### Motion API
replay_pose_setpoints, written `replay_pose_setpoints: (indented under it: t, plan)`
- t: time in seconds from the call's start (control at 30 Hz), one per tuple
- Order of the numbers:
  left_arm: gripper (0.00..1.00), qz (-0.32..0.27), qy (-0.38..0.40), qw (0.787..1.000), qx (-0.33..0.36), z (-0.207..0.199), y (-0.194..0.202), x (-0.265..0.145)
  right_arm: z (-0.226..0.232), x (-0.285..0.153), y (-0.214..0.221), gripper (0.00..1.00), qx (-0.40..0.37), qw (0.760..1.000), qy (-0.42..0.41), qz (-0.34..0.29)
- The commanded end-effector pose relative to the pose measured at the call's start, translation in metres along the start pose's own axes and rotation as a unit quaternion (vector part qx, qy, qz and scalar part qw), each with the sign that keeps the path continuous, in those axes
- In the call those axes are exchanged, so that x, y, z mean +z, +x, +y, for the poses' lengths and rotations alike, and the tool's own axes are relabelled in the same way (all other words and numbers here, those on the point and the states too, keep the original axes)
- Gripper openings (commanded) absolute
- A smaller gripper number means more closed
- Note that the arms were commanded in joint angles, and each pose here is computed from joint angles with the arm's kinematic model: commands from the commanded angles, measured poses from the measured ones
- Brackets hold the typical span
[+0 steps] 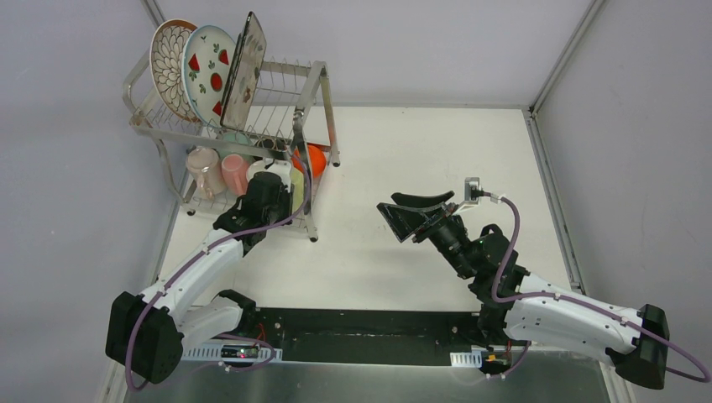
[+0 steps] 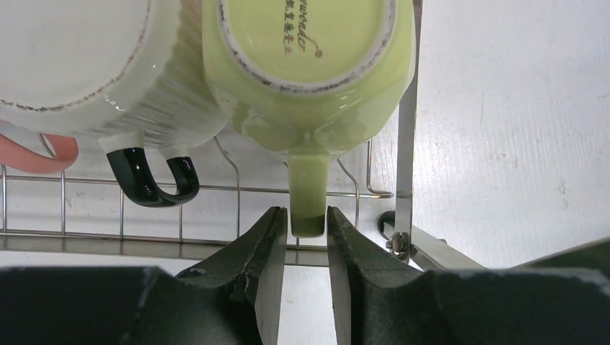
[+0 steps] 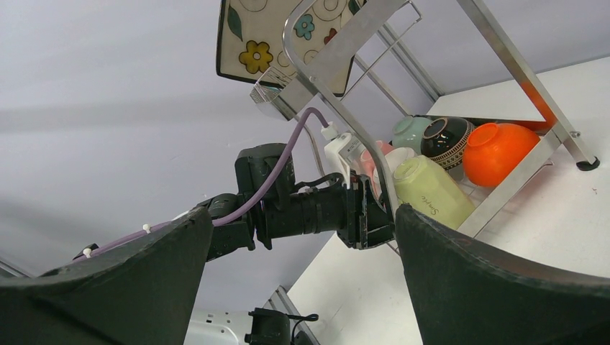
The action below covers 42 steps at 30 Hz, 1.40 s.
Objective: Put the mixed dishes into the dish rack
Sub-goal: Turn the cup upside down in the dish rack, then reset both arms
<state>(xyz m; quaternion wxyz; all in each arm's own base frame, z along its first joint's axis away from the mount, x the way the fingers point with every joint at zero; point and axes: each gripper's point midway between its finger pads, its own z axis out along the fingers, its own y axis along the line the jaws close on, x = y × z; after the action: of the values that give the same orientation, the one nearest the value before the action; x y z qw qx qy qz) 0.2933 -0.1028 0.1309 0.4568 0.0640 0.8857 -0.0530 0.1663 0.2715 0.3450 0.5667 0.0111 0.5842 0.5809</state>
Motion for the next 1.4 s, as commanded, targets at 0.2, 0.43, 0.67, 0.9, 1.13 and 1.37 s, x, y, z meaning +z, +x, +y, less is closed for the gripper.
replay_pose_setpoints:
  t: [0.2,0.43,0.67,0.9,1.13,1.37]
  plan:
    - [0.28,-0.025,-0.002,1.0,-0.007,-0.002,-0.016,-0.001,0.005,-0.001,-0.009,1.0,0.001,1.0,-0.007,-0.013]
    - [0.36,-0.025,0.017,0.999,-0.032,-0.008,-0.016,-0.014,-0.002,-0.002,-0.002,1.0,-0.002,1.0,0.009,0.001]
    - [0.42,-0.045,0.029,0.997,-0.062,-0.008,-0.028,-0.046,-0.023,-0.012,0.003,1.0,-0.017,0.997,0.066,0.026]
    - [0.46,-0.06,0.099,0.991,-0.068,-0.025,-0.035,-0.09,-0.055,-0.04,0.004,1.0,-0.057,0.984,0.155,0.069]
    - [0.61,-0.123,0.186,0.971,-0.083,-0.043,-0.053,-0.147,-0.088,-0.086,-0.01,1.0,-0.126,0.945,0.272,0.129]
    - [0.97,-0.173,0.255,0.948,-0.074,-0.058,-0.071,-0.193,-0.078,-0.107,-0.039,1.0,-0.191,0.936,0.258,0.142]
